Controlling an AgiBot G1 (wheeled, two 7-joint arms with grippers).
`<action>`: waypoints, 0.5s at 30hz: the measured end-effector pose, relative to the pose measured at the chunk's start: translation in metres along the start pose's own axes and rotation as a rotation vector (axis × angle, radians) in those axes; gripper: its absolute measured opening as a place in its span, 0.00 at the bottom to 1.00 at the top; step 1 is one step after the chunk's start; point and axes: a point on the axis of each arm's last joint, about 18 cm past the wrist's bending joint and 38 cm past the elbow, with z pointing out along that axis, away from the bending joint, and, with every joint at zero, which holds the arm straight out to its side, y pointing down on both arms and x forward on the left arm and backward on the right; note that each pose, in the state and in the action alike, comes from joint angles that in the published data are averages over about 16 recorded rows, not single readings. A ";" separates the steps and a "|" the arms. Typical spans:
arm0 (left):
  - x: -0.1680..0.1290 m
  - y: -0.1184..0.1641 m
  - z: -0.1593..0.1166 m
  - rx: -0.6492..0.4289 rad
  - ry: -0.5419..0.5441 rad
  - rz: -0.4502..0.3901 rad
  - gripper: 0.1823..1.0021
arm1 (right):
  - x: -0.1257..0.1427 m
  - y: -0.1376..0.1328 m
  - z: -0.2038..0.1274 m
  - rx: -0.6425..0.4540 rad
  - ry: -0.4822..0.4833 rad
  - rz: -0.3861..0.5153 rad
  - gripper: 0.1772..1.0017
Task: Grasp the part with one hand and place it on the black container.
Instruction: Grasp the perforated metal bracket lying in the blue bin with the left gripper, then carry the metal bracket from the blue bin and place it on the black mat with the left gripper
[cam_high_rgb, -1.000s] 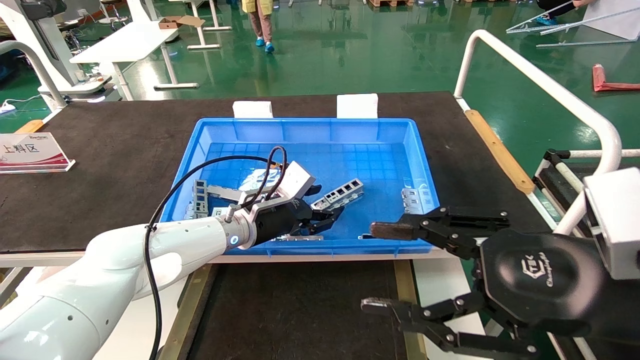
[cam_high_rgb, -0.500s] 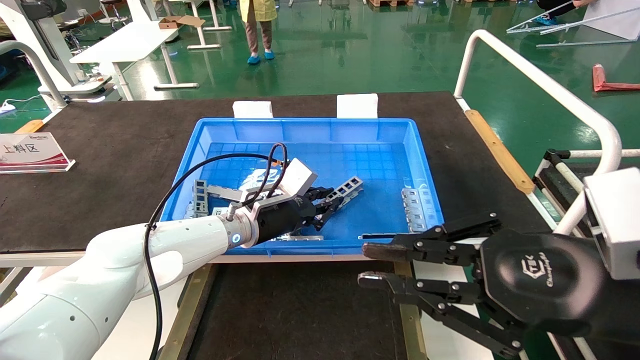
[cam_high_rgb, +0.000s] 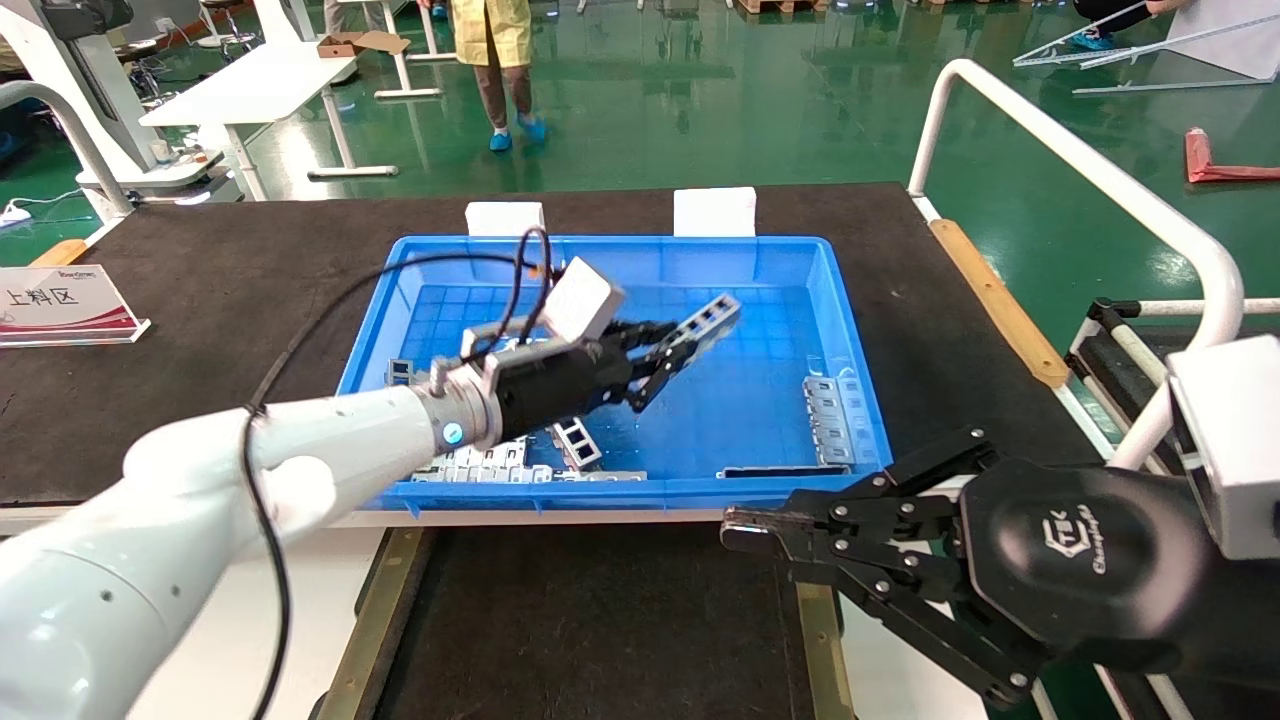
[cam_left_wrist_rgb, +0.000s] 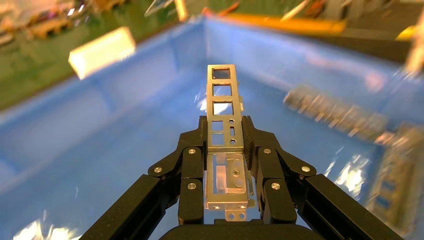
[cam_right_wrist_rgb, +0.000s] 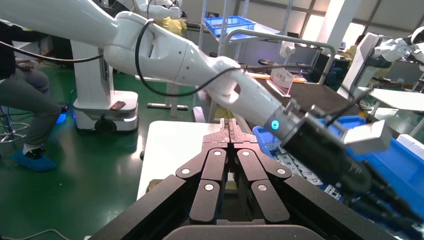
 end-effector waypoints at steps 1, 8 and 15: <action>0.000 -0.004 -0.004 0.016 0.015 0.002 0.17 | 0.000 0.000 0.000 0.000 0.000 0.000 0.04; 0.005 -0.027 -0.039 0.119 0.155 0.017 0.17 | 0.000 0.000 0.000 0.000 0.000 0.000 0.02; 0.024 -0.030 -0.083 0.175 0.300 0.009 0.17 | 0.000 0.000 0.000 0.000 0.000 0.000 0.02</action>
